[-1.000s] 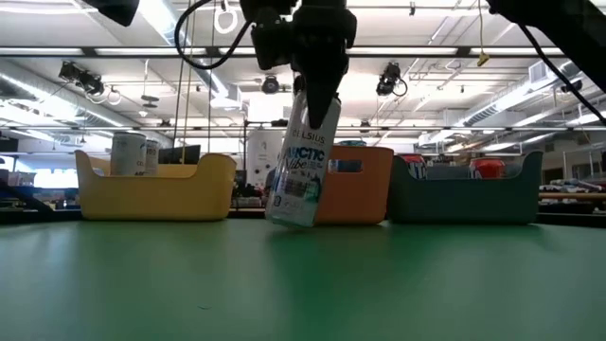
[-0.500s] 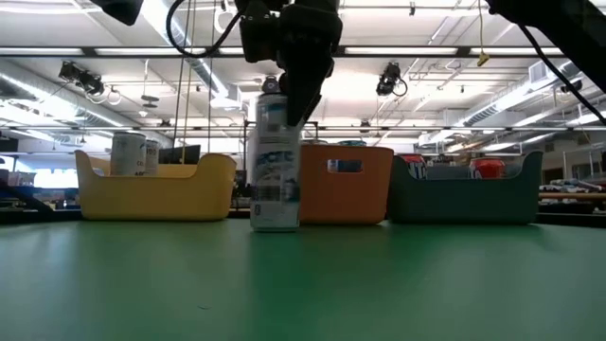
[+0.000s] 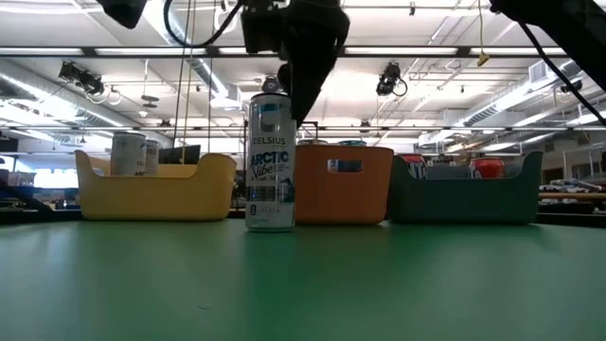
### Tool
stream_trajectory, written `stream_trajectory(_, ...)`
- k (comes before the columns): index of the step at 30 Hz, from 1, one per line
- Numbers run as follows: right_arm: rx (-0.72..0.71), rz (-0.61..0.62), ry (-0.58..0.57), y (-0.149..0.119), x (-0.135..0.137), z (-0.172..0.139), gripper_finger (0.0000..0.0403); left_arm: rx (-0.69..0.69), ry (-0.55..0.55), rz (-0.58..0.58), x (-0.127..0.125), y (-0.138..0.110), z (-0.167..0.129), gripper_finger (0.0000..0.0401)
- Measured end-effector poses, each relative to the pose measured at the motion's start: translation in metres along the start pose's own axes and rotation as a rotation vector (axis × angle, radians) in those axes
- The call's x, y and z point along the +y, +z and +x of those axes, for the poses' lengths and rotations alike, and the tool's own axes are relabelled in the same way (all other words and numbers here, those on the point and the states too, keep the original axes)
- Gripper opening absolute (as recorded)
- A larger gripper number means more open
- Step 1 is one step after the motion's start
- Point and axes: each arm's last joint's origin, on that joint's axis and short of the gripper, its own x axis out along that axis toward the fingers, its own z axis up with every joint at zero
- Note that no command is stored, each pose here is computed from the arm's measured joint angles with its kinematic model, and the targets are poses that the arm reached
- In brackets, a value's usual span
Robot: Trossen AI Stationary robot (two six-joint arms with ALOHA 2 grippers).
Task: Sort soda cans
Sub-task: Put the white blue soda can into the yellow bin
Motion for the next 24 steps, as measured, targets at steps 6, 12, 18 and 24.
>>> stream_trajectory(6,-0.031,-0.017,-0.046,0.001,0.003,-0.027,0.0312,0.015,0.012,-0.004,0.005,0.006,0.006,0.0001)
stream_trajectory(12,-0.037,-0.03,-0.153,-0.015,0.002,-0.062,0.0272,0.034,-0.014,0.002,0.009,0.013,0.013,0.0001)
stream_trajectory(18,-0.034,-0.013,-0.237,-0.026,-0.003,-0.082,0.0136,0.044,-0.033,0.026,0.01,0.021,0.018,0.0001)
stream_trajectory(24,-0.026,0.002,-0.243,-0.027,-0.013,-0.08,0.0014,0.11,-0.039,-0.002,0.015,0.033,0.025,0.0001)
